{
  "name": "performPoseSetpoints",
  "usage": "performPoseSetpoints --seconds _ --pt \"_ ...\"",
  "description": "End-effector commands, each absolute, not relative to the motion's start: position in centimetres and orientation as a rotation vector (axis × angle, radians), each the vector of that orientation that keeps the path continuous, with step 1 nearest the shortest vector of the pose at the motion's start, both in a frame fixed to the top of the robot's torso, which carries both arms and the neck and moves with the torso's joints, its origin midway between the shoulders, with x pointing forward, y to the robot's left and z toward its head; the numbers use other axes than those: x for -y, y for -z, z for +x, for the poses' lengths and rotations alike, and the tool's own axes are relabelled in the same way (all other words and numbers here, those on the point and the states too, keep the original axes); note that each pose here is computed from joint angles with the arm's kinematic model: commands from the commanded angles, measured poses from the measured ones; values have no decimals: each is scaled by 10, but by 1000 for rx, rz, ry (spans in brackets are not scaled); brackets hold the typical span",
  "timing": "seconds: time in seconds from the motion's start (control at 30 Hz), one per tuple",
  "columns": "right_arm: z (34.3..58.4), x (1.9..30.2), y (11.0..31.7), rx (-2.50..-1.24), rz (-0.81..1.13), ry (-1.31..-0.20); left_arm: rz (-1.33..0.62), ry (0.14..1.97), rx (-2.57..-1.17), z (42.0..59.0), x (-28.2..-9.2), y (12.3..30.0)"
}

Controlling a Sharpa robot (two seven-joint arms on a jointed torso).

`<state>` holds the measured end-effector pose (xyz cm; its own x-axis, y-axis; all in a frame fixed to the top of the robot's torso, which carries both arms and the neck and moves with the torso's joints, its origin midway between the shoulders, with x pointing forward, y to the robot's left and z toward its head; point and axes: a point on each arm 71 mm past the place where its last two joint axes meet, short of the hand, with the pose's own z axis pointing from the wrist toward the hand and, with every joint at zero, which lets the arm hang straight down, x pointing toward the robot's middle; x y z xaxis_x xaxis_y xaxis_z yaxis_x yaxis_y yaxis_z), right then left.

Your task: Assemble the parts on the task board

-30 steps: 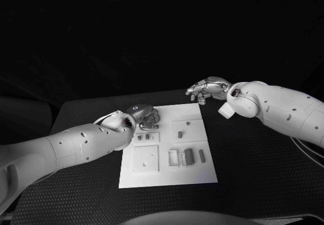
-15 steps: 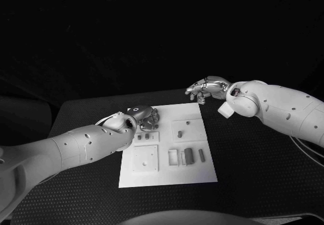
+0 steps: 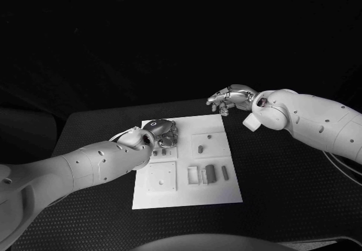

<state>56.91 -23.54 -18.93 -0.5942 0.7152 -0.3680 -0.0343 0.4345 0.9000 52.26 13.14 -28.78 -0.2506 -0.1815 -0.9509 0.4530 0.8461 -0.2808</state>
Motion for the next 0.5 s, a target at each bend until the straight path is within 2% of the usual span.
performPoseSetpoints --seconds 0.03,0.5 --pt "568 233 189 -1918 559 -1237 211 618 -1722 522 -129 288" --pt "568 232 189 -1919 559 -1238 193 622 -1712 524 -128 288"
